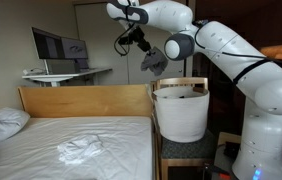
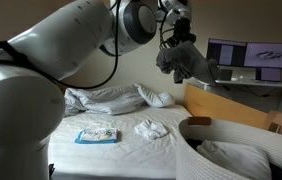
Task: Put the gray and white clothes in the basket respectively
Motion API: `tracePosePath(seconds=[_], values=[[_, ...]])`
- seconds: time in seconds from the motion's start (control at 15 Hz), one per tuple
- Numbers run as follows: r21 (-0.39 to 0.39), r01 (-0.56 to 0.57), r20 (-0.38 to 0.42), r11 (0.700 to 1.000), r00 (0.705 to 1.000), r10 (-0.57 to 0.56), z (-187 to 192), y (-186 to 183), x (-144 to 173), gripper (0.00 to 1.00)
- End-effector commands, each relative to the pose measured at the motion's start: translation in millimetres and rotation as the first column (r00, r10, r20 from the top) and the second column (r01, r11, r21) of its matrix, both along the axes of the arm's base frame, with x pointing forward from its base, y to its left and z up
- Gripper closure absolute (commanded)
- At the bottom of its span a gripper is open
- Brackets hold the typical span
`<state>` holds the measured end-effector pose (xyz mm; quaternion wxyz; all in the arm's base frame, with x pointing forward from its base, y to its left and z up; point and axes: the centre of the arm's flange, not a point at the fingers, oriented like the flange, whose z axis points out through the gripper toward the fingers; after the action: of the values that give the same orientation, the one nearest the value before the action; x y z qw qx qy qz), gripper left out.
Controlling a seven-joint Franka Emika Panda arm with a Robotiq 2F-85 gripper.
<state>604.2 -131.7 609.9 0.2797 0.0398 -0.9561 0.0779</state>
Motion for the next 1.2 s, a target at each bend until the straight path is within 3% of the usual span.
tracePosePath(seconds=[0.0, 0.27, 0.73, 1.13], values=[[-0.082, 0.049, 0.06, 0.995, 0.997, -0.044, -14.5, -23.4, -13.6, 0.97], [-0.179, 0.114, 0.093, 0.977, 0.991, -0.098, -17.7, -63.2, -11.2, 0.97], [-0.293, 0.185, 0.109, 0.938, 0.981, -0.159, -27.4, -101.0, -13.5, 0.97], [-0.403, 0.253, 0.17, 0.879, 0.965, -0.2, -9.3, -143.9, -24.9, 0.97]])
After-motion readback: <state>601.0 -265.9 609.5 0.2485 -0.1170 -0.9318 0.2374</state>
